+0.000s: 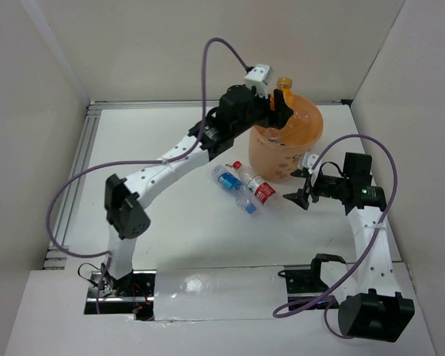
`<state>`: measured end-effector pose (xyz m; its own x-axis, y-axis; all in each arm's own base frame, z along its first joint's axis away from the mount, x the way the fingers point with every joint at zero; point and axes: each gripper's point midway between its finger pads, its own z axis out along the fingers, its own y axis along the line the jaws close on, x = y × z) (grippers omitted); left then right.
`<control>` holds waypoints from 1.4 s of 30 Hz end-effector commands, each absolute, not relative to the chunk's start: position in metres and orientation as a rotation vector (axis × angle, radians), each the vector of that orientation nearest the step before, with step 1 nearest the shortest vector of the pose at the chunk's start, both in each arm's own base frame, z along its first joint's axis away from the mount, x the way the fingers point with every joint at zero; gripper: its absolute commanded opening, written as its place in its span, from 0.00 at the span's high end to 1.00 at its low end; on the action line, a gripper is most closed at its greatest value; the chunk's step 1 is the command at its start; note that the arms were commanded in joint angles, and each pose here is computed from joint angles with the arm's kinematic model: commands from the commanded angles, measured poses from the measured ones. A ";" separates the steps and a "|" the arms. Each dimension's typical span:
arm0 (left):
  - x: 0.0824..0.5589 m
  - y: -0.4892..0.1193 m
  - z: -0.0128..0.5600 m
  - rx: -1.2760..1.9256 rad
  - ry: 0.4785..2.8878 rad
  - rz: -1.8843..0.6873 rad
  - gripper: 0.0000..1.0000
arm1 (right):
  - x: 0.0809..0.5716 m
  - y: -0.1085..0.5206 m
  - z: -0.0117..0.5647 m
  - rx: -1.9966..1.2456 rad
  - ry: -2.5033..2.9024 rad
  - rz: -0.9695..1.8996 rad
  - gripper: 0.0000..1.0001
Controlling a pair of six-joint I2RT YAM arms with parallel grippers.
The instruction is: Put the plastic bottles in the bin
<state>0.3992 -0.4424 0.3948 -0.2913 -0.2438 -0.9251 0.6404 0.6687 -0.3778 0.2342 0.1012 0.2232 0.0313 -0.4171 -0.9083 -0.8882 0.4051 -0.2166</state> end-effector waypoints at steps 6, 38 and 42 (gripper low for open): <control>0.437 -0.456 0.347 0.341 1.741 -0.788 0.07 | 0.236 0.119 0.199 -1.271 1.544 0.516 0.04; 0.277 -0.264 0.188 -0.057 2.110 -0.631 0.00 | 0.287 0.137 0.039 -1.119 2.135 0.076 0.29; 0.275 -0.265 0.177 -0.091 2.137 -0.647 0.00 | 0.273 0.144 0.047 -1.194 2.112 0.156 0.61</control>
<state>0.2708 -0.2596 0.1645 -0.6371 -0.2108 -0.7414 0.1867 0.8911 -0.4137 0.2813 0.1354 0.0369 -0.3894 -0.7004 -0.5981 -0.7512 0.6173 -0.2337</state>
